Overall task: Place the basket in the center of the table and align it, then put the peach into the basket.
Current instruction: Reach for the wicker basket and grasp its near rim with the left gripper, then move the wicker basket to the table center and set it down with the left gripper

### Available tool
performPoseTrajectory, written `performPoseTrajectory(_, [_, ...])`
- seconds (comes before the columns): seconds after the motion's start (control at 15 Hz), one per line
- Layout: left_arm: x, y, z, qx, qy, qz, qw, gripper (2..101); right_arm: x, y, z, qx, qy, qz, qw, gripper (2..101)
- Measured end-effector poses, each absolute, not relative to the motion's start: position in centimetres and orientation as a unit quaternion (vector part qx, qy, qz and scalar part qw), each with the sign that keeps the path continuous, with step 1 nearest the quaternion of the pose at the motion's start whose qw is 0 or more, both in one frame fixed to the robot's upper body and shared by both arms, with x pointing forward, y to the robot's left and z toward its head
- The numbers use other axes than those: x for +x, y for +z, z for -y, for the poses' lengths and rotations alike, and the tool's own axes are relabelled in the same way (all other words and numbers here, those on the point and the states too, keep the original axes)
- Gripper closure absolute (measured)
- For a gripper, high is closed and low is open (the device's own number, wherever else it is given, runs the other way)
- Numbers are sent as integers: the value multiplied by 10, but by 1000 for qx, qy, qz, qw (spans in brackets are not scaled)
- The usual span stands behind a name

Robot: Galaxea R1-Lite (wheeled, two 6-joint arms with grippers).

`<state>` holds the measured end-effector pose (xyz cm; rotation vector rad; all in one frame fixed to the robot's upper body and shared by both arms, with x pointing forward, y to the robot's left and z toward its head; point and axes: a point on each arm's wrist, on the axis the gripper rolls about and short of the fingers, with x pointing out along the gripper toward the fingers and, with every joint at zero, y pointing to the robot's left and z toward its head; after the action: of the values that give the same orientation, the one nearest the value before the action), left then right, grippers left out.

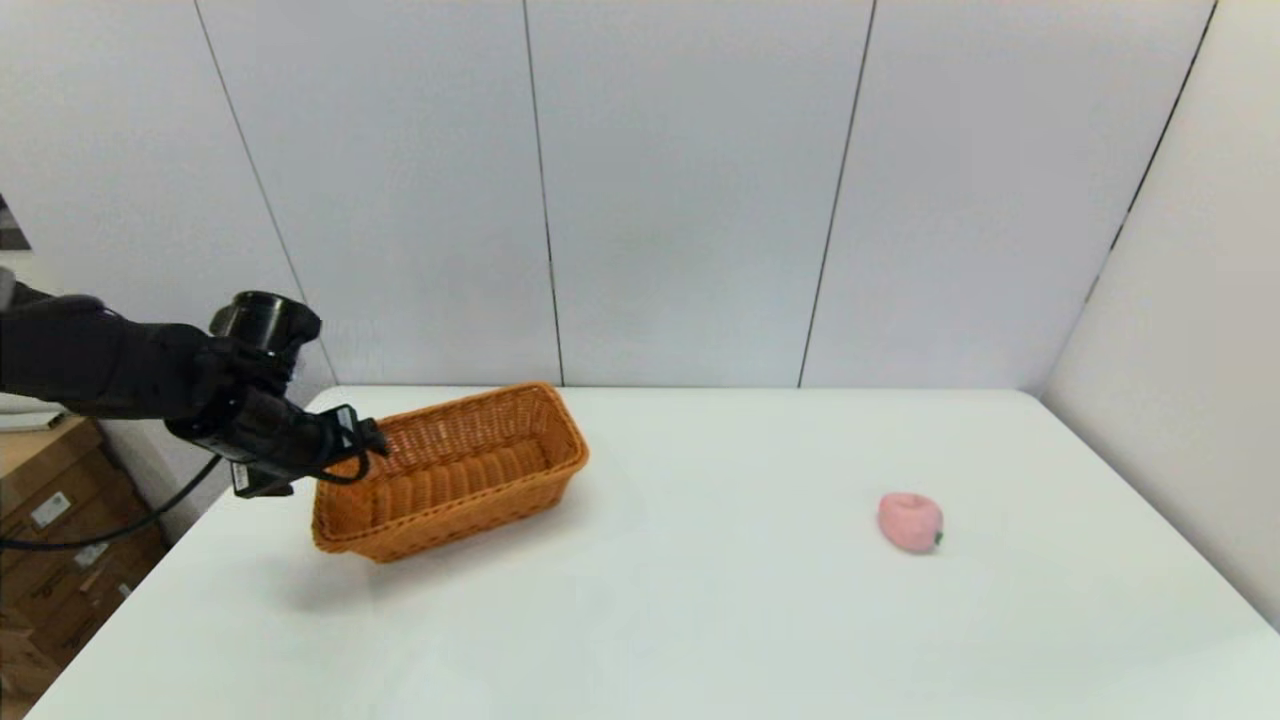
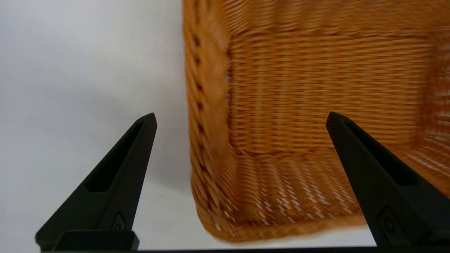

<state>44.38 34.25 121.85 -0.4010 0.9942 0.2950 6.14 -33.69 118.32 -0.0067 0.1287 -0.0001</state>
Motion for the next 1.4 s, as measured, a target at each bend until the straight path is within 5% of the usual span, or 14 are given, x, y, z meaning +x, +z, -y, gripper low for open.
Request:
performPoseTrajectory(0.4, [451,1169,-370,-216,163,-536,800,54,61,1183,337,-3,0,-64,998,52])
performPoseTrajectory(0.67, [455,1161,-374,-228,154,-543,793,423,61,1183,337,-6,0,-64,998,52])
performPoseTrajectory(0.87, [459,1162,-375,-231,152,-540,795,596,61,1183,337,-6,1,-64,998,52])
performPoseTrajectory(0.93, [460,1162,-374,-237,143,-540,795,789,61,1183,337,-6,1,-64,998,52])
performPoseTrajectory(1.0, [460,1164,-374,-247,132,-540,794,880,61,1183,337,-6,1,-64,998,52])
performPoseTrajectory(1.4, [463,1176,-369,-332,71,-553,761,886,61,1183,337,-8,2,-65,998,52])
